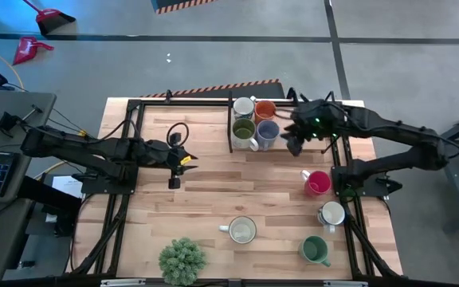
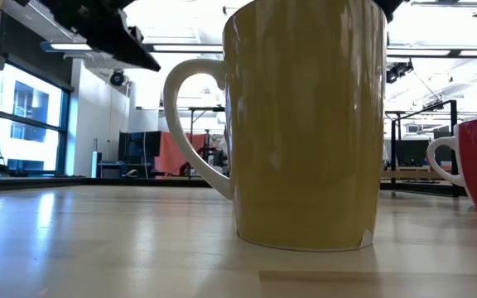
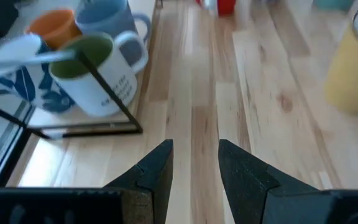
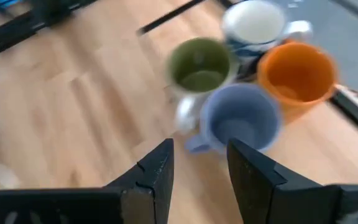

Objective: Place coffee mugs
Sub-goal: Put the yellow mug on the shelf

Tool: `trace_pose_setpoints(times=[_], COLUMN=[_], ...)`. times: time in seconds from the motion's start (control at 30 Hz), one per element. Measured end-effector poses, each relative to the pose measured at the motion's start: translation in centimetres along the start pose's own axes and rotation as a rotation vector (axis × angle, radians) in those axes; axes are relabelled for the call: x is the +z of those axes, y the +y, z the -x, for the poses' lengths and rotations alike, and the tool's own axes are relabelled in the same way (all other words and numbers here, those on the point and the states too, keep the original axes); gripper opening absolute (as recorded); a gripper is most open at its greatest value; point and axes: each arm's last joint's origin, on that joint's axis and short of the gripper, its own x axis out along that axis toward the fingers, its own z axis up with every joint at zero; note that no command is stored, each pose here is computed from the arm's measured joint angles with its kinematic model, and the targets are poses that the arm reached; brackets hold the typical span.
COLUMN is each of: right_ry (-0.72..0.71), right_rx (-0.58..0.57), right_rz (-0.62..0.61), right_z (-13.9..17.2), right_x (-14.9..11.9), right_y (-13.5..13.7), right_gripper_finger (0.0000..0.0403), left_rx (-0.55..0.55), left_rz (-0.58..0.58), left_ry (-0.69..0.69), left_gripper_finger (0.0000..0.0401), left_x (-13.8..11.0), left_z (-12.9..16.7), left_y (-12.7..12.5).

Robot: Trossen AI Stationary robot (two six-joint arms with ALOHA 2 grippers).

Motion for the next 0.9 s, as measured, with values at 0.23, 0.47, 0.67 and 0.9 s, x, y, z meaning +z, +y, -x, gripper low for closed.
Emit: trace_pose_setpoints(times=[0.23,0.47,0.67,0.9], right_ry=[0.027,0.07,0.081,-0.023], right_rx=[0.16,0.211,0.22,0.295], right_rz=[0.157,0.25,0.267,0.184], right_z=[2.2,2.4,1.6,-0.4], right_x=[-1.7,-2.6,-2.5,-0.8], right_y=[2.4,3.8,4.4,6.0], right_gripper_finger=[0.0126,0.0126,0.0126,0.0126], left_rx=[-0.039,-0.109,-0.119,-0.105], left_rz=[0.079,0.218,0.122,0.059], left_ry=[-0.176,-0.216,-0.237,-0.175], left_gripper_finger=[0.0115,0.0115,0.0115,0.0115], left_x=[1.9,2.6,4.0,5.5], left_z=[0.3,-1.9,-3.2,-1.8], left_y=[0.1,-0.8,-1.7,-1.3])
